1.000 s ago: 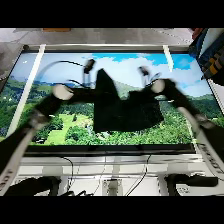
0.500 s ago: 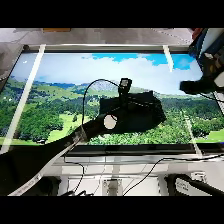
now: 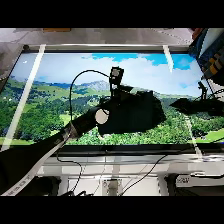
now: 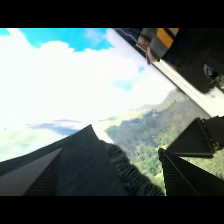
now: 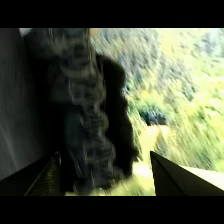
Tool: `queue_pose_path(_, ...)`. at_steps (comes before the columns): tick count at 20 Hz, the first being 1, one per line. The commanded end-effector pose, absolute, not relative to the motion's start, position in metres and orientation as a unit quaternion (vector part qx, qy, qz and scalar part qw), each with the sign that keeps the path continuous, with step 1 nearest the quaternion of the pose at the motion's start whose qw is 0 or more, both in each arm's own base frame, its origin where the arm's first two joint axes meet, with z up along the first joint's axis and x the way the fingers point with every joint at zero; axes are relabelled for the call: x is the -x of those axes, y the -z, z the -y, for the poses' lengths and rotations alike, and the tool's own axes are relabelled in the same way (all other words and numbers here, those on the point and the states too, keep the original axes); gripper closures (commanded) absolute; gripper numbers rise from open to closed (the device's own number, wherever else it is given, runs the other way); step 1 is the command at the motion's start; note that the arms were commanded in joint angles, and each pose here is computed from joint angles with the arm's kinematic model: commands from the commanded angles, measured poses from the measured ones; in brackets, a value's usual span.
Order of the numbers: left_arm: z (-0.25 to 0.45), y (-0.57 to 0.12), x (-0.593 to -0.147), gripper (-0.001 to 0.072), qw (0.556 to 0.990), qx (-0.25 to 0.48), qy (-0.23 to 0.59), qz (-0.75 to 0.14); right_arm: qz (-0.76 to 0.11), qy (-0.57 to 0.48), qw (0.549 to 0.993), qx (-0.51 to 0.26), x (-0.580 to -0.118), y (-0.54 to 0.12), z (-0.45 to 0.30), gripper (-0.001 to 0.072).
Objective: Fold the clothes and pants, and hang the long-sleeved shirts on hangers.
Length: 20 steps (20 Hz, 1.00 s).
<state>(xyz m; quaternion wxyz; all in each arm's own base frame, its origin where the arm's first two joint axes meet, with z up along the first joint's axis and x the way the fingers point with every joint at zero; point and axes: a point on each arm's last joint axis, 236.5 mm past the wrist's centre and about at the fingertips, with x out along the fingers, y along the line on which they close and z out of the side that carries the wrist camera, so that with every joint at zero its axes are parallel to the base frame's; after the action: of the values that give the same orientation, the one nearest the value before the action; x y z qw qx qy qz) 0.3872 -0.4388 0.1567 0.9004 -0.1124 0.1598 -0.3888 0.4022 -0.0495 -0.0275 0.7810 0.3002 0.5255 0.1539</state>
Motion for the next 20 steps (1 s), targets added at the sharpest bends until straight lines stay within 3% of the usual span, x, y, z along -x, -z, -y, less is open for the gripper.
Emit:
queue_pose_path(1,0.434,-0.143,-0.388,0.0006,0.893,0.100,0.396,-0.190,-0.520,-0.164,0.765,-0.342,-0.421,0.052,0.023,0.0082)
queue_pose_path(5,0.430,-0.133,-0.393,0.0006,0.894,0.098,0.391,-0.199,-0.533,-0.250,0.729,-0.348,-0.428,0.065,-0.057,0.0082)
queue_pose_path(9,0.427,-0.132,-0.398,0.0006,0.895,0.098,0.386,-0.199,-0.520,-0.361,0.713,-0.302,-0.419,0.042,-0.123,0.0083)
queue_pose_path(14,0.423,-0.132,-0.402,0.0007,0.897,0.099,0.382,-0.199,-0.540,-0.321,0.739,-0.244,-0.431,0.066,-0.156,0.0099)
queue_pose_path(15,0.423,-0.132,-0.402,0.0007,0.897,0.099,0.382,-0.198,-0.546,-0.292,0.750,-0.234,-0.436,0.076,-0.159,0.0210)
queue_pose_path(16,0.422,-0.132,-0.402,0.0007,0.898,0.097,0.381,-0.198,-0.544,-0.276,0.761,-0.220,-0.441,0.082,-0.163,0.0408)
queue_pose_path(17,0.421,-0.132,-0.403,0.0008,0.899,0.087,0.382,-0.194,-0.536,-0.269,0.773,-0.205,-0.447,0.084,-0.168,0.0693)
queue_pose_path(20,0.413,-0.132,-0.406,0.0020,0.904,0.015,0.390,-0.173,-0.500,-0.248,0.807,-0.193,-0.467,0.073,-0.168,0.0688)
